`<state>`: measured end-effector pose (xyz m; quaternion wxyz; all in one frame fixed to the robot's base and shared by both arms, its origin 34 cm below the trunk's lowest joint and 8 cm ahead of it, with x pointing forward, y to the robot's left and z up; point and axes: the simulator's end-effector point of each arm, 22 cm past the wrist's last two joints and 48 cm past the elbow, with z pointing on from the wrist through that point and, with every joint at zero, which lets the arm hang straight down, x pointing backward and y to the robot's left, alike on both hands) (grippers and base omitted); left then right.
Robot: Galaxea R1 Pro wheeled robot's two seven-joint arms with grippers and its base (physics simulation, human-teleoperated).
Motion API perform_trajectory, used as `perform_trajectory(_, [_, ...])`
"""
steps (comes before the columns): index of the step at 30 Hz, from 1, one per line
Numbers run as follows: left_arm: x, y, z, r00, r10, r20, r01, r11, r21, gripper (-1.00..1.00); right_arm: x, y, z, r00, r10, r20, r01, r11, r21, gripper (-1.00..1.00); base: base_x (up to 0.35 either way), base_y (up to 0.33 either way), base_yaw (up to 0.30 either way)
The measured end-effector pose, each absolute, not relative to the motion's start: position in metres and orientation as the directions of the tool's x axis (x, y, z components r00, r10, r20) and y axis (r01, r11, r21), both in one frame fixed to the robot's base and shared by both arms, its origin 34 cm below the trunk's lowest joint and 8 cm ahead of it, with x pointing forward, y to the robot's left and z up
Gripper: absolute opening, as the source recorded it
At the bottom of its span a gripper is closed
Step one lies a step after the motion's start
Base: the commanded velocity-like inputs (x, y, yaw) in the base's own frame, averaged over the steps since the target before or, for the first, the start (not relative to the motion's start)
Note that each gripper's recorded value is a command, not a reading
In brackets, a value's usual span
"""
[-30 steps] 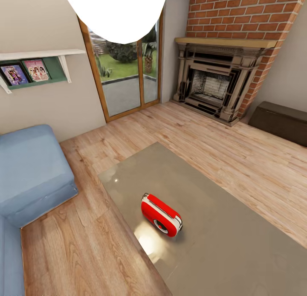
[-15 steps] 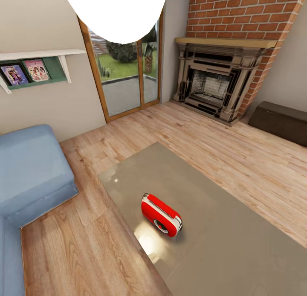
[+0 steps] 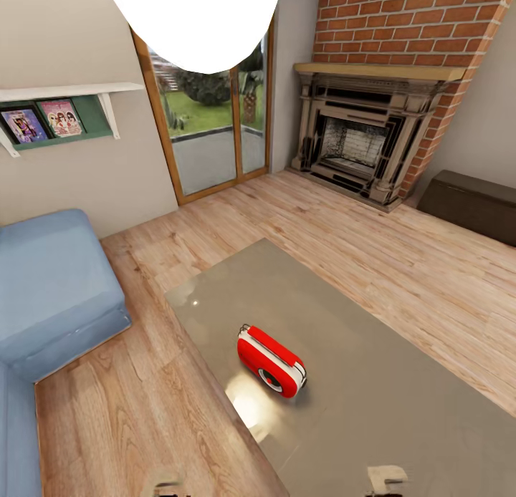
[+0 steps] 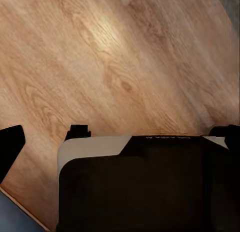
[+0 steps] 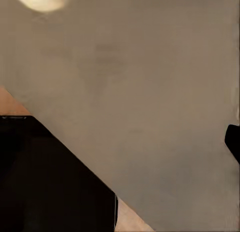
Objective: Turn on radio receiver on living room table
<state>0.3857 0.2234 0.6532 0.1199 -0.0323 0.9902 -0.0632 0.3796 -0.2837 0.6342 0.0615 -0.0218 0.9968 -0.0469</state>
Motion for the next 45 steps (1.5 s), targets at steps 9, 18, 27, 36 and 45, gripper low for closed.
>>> perform_trajectory(9, [0.520, 0.189, 0.715, -0.919, -0.077, -0.386, 0.035, 0.961, -0.275, 1.00, 0.502, -0.279, 0.688, -0.927, -0.051, -0.372, -0.017, 0.995, -0.094, 1.00, 0.000, 0.000, 0.000])
perform_trajectory(18, [0.580, 0.188, 0.743, -0.877, -0.075, -0.474, 0.067, 0.959, -0.276, 1.00, 0.561, -0.263, 0.724, -0.861, -0.049, -0.506, -0.032, 0.999, -0.043, 1.00, 0.000, 0.000, 0.000])
perform_trajectory(27, [0.598, 0.190, 0.752, -0.866, -0.073, -0.495, 0.075, 0.959, -0.272, 1.00, 0.569, -0.259, 0.730, -0.849, -0.051, -0.525, -0.038, 0.999, -0.035, 1.00, 0.000, 0.000, 0.000])
perform_trajectory(36, [0.597, 0.189, 0.751, -0.868, -0.076, -0.491, 0.073, 0.958, -0.277, 1.00, 0.569, -0.239, 0.730, -0.846, -0.079, -0.528, -0.080, 0.997, -0.021, 1.00, 0.000, 0.000, 0.000])
perform_trajectory(45, [0.598, 0.194, 0.751, -0.867, -0.072, -0.493, 0.072, 0.961, -0.268, 1.00, 0.533, -0.251, 0.706, -0.883, -0.073, -0.463, -0.069, 0.997, -0.025, 1.00, 0.000, 0.000, 0.000])
